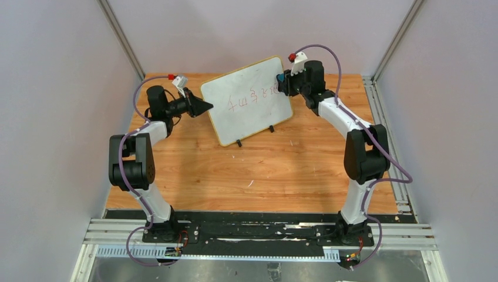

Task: Erase the whiteboard

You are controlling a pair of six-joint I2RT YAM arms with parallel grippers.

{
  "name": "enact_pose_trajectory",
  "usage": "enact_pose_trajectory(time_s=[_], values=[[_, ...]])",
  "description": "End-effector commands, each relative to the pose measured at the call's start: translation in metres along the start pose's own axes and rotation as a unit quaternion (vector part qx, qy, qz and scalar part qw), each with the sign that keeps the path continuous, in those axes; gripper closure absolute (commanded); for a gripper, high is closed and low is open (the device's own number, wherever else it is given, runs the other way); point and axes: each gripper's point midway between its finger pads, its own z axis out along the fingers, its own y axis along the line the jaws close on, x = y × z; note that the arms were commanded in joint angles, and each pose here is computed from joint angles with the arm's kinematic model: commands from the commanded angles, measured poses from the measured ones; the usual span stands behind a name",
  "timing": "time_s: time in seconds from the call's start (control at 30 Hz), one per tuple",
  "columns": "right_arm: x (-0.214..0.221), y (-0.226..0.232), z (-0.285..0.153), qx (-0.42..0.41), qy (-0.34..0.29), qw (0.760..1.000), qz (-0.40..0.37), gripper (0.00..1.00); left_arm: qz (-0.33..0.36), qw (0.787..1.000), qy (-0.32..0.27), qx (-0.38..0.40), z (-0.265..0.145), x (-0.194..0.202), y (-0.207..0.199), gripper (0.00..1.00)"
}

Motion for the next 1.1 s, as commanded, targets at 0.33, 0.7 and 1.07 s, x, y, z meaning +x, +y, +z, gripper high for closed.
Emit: enact_pose_trajectory(time_s=[0.33, 0.7, 1.07], values=[[0.001, 0.011, 0.026, -0.006, 0.007, 0.999, -0.041, 0.99, 0.016, 0.999, 0.017, -0.047, -0.006, 0.016, 0.023, 1.0], [0.001, 0.058, 0.032, -0.032, 0.008, 0.997, -0.072, 0.99, 0.014, 0.999, 0.02, -0.047, -0.007, 0.018, 0.021, 1.0], [0.027, 0.003, 0.038, 0.025, 0.043, 0.997, -0.067, 0.99, 0.014, 0.999, 0.023, -0.047, -0.008, 0.021, 0.021, 1.0]])
